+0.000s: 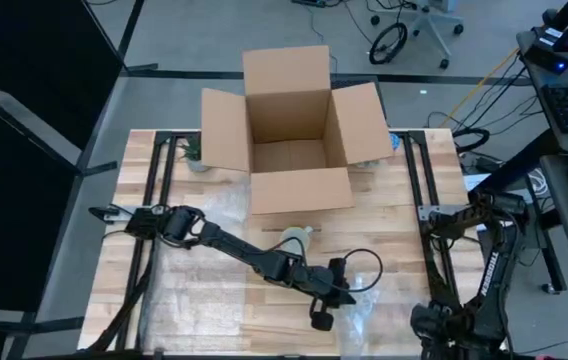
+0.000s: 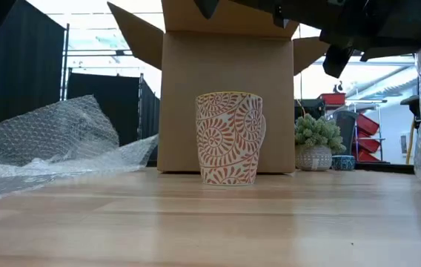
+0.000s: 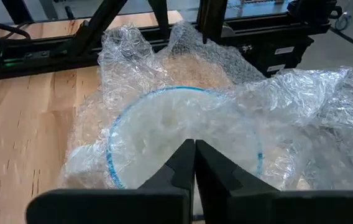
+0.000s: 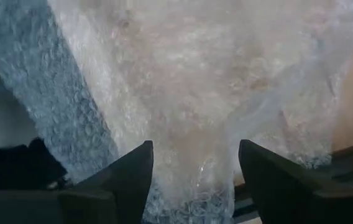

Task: Wrap mug
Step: Wrap the red mug with bubble wrap

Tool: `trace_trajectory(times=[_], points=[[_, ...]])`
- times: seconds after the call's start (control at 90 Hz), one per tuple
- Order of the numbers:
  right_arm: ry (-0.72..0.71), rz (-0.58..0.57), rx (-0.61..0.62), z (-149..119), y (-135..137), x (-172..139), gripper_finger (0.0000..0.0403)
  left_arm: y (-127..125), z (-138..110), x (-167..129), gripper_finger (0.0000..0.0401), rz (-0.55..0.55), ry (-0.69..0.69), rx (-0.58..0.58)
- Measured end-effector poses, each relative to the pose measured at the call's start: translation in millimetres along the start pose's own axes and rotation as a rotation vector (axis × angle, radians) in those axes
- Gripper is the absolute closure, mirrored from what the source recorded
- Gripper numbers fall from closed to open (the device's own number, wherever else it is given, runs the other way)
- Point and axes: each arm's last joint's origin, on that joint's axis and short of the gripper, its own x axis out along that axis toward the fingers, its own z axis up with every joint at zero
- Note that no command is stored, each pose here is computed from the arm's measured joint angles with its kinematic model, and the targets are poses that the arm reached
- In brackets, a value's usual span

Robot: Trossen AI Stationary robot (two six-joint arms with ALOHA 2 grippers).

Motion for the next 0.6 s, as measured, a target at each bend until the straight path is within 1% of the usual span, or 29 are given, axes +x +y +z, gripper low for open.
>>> trace_trajectory(times=[0.111,0.256,0.389,0.489,0.544,0.6], points=[[0.009,-0.026,-0.03,-0.9,0.4,5.3,0.0186,0.0,0.0,0.0,0.0401,0.0,0.0,0.0],[0.035,-0.091,-0.067,-3.4,4.1,23.4,0.0187,0.0,0.0,0.0,0.0401,-0.001,0.0,0.001],[0.068,-0.122,-0.056,-1.9,7.9,37.4,0.0192,0.0,0.0,0.0,0.0401,0.0,0.0,0.001],[0.09,-0.118,-0.048,0.0,9.4,39.4,0.022,-0.1,0.1,0.0,0.0401,0.0,-0.001,0.001],[0.096,-0.112,-0.043,1.6,9.7,38.6,0.0246,0.0,0.1,0.0,0.0401,0.0,-0.001,0.001],[0.1,-0.102,-0.033,3.3,9.5,35.2,0.0282,0.0,0.0,0.0,0.0401,0.0,0.0,0.001]])
